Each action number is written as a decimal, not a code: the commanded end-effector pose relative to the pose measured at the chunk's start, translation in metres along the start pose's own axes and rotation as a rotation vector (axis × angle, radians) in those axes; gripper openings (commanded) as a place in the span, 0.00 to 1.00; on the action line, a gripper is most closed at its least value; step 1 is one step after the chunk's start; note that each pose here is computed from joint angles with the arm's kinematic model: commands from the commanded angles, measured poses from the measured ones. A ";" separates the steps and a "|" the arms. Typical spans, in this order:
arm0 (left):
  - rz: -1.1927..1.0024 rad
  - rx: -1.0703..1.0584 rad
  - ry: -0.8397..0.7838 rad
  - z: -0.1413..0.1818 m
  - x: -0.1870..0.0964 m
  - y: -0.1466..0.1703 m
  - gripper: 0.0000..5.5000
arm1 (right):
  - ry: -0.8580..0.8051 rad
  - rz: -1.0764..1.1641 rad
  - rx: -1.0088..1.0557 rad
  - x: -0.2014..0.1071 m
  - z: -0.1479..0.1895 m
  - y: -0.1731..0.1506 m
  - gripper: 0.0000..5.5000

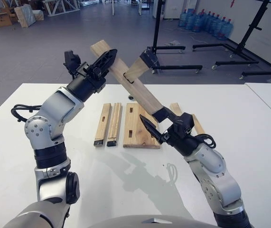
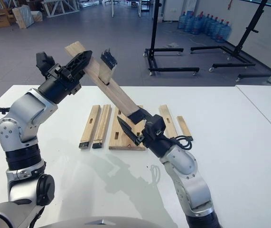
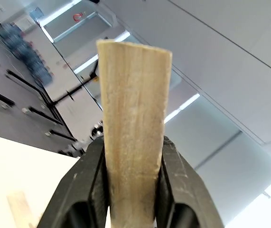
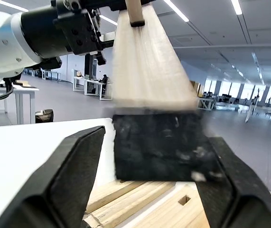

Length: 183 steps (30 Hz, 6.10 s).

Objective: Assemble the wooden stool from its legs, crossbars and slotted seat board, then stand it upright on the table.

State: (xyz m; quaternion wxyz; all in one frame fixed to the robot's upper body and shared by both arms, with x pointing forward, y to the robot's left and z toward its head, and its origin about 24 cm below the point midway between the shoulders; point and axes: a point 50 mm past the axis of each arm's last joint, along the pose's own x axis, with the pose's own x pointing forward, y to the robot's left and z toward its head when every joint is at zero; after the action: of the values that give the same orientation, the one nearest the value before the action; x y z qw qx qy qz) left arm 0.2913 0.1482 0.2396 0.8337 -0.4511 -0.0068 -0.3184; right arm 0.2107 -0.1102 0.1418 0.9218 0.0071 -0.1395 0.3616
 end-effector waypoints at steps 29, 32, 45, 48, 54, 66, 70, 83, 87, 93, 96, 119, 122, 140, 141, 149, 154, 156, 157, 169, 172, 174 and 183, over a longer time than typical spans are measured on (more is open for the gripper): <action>0.603 0.321 -0.104 -0.073 -0.040 0.082 0.18 | 0.080 -0.186 -0.005 -0.007 -0.019 -0.015 0.55; 0.579 0.391 -0.129 -0.066 -0.035 0.078 0.18 | 0.080 -0.176 -0.005 -0.006 -0.019 -0.013 0.55; 0.502 0.586 -0.113 -0.073 -0.024 0.075 0.18 | 0.080 -0.181 -0.001 -0.003 -0.021 -0.010 0.55; 0.497 0.598 -0.099 -0.077 -0.023 0.076 0.18 | 0.078 -0.187 0.001 -0.003 -0.021 -0.010 0.55; 0.487 0.672 0.021 -0.097 -0.041 0.090 0.18 | 0.078 -0.185 0.003 -0.002 -0.021 -0.009 0.55; 0.467 0.801 0.145 -0.123 -0.066 0.093 0.18 | 0.076 -0.196 -0.008 -0.001 -0.020 -0.010 0.55; 0.472 0.807 0.213 -0.134 -0.089 0.097 0.18 | 0.077 -0.210 -0.009 -0.003 -0.020 -0.010 0.55; 0.326 0.968 -0.262 -0.059 -0.044 0.022 0.38 | 0.064 -0.173 -0.030 0.005 -0.019 -0.009 0.55; 0.239 0.949 -0.339 -0.032 -0.028 -0.007 0.39 | 0.065 -0.183 -0.027 0.005 -0.021 -0.008 0.55; 0.051 1.083 -0.436 0.058 0.024 -0.049 0.39 | 0.057 -0.187 -0.034 0.008 -0.021 -0.006 0.55; -0.084 1.050 -0.298 0.059 0.027 -0.057 0.39 | 0.057 -0.186 -0.033 0.008 -0.021 -0.007 0.55; 0.058 0.471 -0.200 0.056 0.012 0.014 0.39 | 0.041 -0.327 0.013 0.005 -0.023 -0.020 0.55; 0.416 0.635 0.096 0.005 -0.004 0.095 0.39 | 0.001 -0.427 0.006 0.006 -0.016 -0.039 0.55; 0.283 0.786 0.283 -0.033 -0.051 0.087 0.44 | 0.035 -0.527 -0.154 -0.007 -0.011 -0.086 0.55; 0.287 0.780 0.309 -0.035 -0.057 0.089 0.46 | 0.036 -0.536 -0.159 -0.009 -0.010 -0.088 0.55; 0.436 0.777 0.541 -0.041 -0.091 0.137 0.65 | 0.053 -0.573 -0.188 -0.018 -0.010 -0.097 0.55; 0.512 0.783 0.655 -0.052 -0.102 0.160 0.65 | 0.066 -0.566 -0.194 -0.019 -0.014 -0.096 0.55; 0.523 0.789 0.712 -0.057 -0.106 0.167 0.65 | 0.068 -0.562 -0.196 -0.019 -0.014 -0.095 0.55; 0.516 0.788 0.742 -0.060 -0.108 0.168 0.65 | 0.067 -0.562 -0.195 -0.018 -0.014 -0.095 0.55; 0.558 0.766 0.865 -0.065 -0.122 0.177 0.50 | 0.068 -0.543 -0.169 -0.014 -0.019 -0.086 0.55; 0.546 0.765 0.892 -0.068 -0.123 0.179 0.42 | 0.070 -0.538 -0.166 -0.013 -0.020 -0.084 0.55; 0.543 0.767 0.889 -0.067 -0.122 0.179 0.37 | 0.072 -0.535 -0.165 -0.012 -0.020 -0.083 0.55; 0.558 0.916 0.465 -0.025 -0.077 0.151 0.37 | 0.083 -0.520 -0.176 -0.011 -0.019 -0.085 0.55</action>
State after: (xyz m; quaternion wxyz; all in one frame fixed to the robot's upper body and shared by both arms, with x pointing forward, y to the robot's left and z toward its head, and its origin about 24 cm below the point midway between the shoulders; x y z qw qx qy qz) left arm 0.2842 0.2273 0.0456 0.9473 0.0412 0.2648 -0.1754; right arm 0.2638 -0.1764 0.1262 0.9857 -0.0494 -0.1272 0.0985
